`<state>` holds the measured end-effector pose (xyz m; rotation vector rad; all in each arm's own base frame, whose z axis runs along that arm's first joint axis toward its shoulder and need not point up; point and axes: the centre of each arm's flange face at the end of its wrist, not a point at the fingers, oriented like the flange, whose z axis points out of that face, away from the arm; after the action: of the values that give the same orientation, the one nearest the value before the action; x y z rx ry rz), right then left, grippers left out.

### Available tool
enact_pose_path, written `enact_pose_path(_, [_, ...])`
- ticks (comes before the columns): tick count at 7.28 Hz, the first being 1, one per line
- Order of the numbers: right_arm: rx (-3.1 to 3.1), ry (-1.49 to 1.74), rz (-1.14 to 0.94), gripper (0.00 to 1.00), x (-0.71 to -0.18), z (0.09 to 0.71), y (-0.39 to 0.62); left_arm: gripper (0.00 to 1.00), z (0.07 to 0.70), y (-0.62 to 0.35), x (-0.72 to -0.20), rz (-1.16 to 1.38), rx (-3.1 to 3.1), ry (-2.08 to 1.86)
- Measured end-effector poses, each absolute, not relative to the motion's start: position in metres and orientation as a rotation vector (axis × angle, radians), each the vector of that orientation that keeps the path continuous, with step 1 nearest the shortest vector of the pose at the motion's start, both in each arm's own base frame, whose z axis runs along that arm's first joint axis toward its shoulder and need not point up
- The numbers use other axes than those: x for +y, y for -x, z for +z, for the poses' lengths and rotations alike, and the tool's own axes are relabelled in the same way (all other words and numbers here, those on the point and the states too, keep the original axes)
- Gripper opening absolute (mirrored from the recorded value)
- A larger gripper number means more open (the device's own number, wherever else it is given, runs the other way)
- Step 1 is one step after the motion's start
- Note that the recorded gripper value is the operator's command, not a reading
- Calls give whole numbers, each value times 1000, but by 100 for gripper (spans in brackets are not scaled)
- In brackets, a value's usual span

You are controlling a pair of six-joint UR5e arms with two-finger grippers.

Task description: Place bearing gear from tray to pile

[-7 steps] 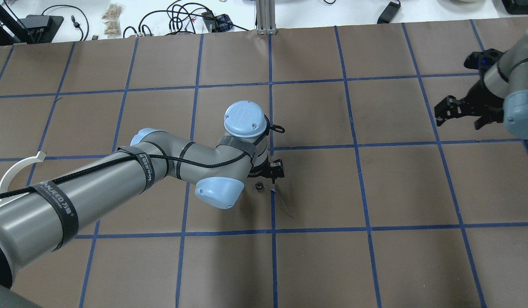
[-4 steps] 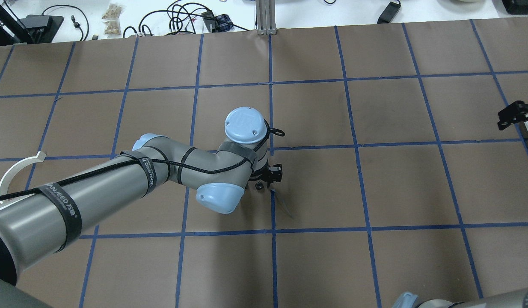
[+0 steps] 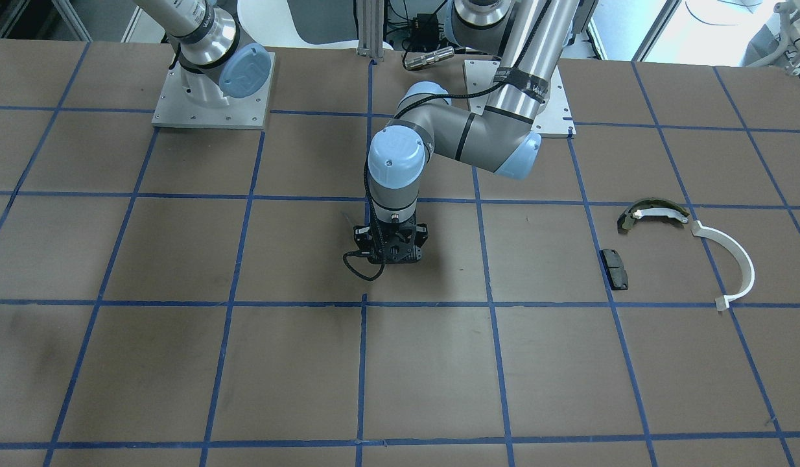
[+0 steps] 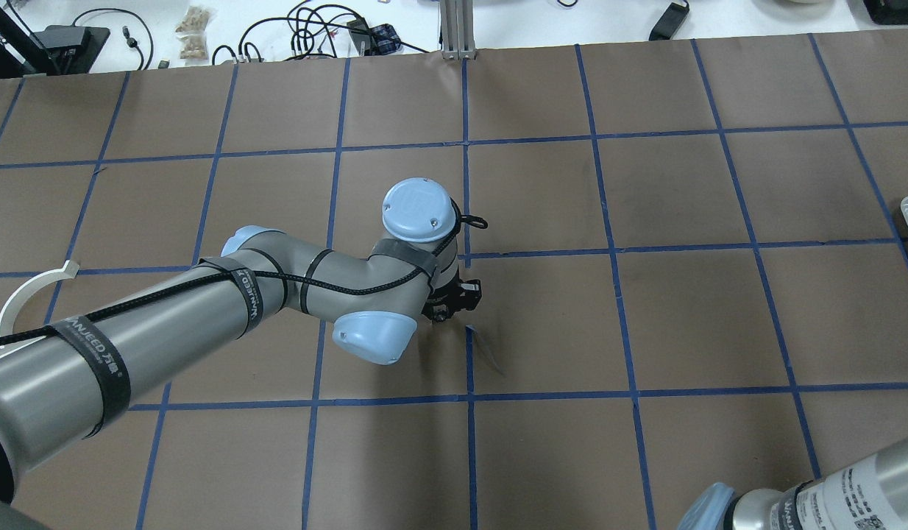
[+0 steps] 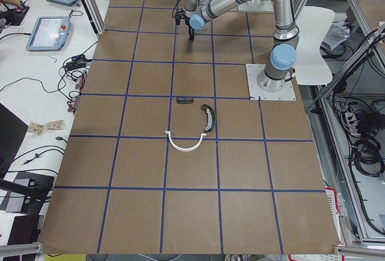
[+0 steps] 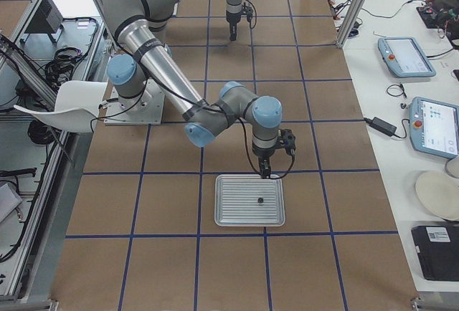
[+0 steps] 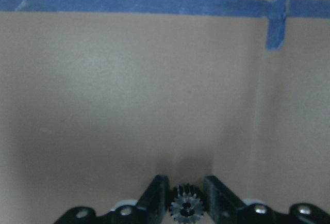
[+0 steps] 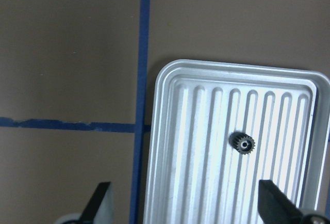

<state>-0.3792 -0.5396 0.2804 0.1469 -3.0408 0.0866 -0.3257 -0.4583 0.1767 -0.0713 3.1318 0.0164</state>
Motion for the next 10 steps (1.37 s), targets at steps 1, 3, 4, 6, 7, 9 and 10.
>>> enact_pose_path(1, [-3047,-167,78,93,-547,266,394,0,185,314,-471,5,3124,72])
enact_pose_path(3, [-3064,-204,64,89,-553,238,423,0,220,271,-511,61,3107,47])
enact_pose_path(4, [-3075,-221,54,87,-552,224,436,0,246,235,-535,126,3101,59])
enact_pose_path(6, [-3097,-251,29,84,-547,200,453,0,286,127,-575,232,3103,166])
enact_pose_path(7, [-3103,-258,20,75,-546,192,456,0,286,68,-583,277,3112,157])
enact_pose_path(9, [-3108,-252,13,47,-546,186,459,0,262,-48,-573,361,3118,55])
enact_pose_path(10, [-3111,-246,10,44,-546,184,460,0,250,-101,-563,365,3113,-12])
